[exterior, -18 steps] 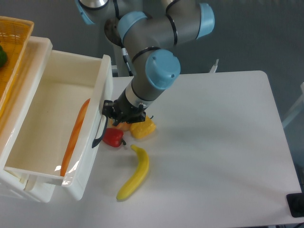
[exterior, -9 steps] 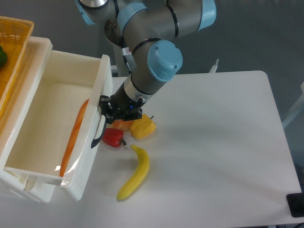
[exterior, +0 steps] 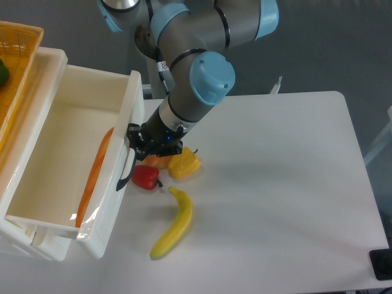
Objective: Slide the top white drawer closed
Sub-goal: 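Press the gripper against the drawer front beside its black handle, then push the drawer front into the cabinet with the gripper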
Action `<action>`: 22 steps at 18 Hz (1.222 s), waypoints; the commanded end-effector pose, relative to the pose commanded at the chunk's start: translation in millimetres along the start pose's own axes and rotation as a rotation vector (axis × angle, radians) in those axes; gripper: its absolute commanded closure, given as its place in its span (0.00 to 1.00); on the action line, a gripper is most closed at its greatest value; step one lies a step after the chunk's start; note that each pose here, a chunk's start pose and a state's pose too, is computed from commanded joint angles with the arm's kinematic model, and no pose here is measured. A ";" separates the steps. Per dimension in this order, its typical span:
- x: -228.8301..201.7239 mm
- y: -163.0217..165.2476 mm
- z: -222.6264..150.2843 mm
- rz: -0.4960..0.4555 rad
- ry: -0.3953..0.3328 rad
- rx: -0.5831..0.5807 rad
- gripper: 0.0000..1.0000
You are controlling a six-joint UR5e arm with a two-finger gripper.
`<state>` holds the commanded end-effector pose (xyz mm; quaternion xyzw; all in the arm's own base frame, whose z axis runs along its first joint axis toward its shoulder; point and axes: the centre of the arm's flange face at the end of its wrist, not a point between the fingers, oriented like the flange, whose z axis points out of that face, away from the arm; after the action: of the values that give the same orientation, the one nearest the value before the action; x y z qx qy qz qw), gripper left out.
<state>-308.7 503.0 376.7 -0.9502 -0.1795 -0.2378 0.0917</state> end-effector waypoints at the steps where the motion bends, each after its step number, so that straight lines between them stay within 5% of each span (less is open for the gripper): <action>1: -2.3 -0.8 -0.8 -0.003 0.000 0.002 1.00; 22: 26.4 -18.0 32.4 0.030 0.040 -0.041 1.00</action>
<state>-280.2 535.8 362.9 -0.9495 -0.1583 -0.2591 0.0794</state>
